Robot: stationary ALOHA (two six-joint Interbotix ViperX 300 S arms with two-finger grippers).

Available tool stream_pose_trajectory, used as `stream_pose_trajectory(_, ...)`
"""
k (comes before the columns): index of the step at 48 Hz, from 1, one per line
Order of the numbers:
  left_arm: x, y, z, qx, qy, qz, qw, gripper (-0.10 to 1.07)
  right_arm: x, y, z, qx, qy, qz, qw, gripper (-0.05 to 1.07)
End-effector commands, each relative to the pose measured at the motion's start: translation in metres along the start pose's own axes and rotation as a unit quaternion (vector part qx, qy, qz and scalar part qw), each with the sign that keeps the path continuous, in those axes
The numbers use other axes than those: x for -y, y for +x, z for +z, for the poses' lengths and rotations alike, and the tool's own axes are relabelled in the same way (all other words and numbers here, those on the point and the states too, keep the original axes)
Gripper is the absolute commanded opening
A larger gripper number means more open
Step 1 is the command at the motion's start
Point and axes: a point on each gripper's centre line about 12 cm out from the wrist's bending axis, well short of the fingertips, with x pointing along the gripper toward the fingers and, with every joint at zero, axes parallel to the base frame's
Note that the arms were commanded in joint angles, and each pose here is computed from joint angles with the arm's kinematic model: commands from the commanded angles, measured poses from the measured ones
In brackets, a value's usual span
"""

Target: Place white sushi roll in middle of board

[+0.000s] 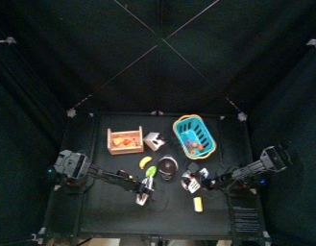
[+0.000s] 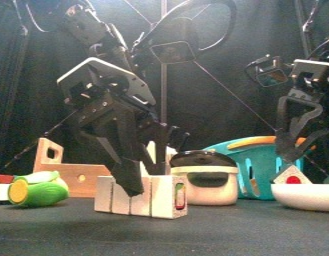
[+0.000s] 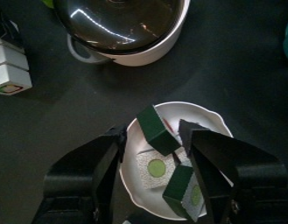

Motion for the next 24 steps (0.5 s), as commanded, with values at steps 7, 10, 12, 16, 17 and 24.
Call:
stream_pose_trajectory(7,-0.005,-0.015,0.013,0.028,-0.006,0.006,0.9996,1.02,-0.003,-0.003,0.003,0.002,0.007,0.008,0.9999,0.86)
stream_pose_trajectory(10,-0.005,-0.015,0.013,0.028,-0.006,0.006,0.9996,1.02,-0.003,-0.003,0.002,0.001,0.008,0.006,1.0,0.86)
stream_pose_trajectory(12,-0.005,-0.016,0.013,0.029,-0.006,0.006,0.9995,1.02,-0.003,-0.003,0.003,0.002,0.008,0.007,0.9999,0.86)
stream_pose_trajectory(16,-0.005,-0.019,0.014,0.033,-0.007,0.007,0.9994,1.02,-0.003,-0.003,0.002,0.001,0.007,0.007,0.9999,0.86)
stream_pose_trajectory(17,-0.005,-0.02,0.014,0.034,-0.007,0.007,0.9994,1.02,-0.002,-0.003,0.003,0.002,0.007,0.006,1.0,0.86)
stream_pose_trajectory(24,-0.004,-0.03,0.011,0.056,-0.012,0.007,0.9983,1.02,-0.003,-0.003,0.003,0.002,0.008,0.008,0.9999,0.86)
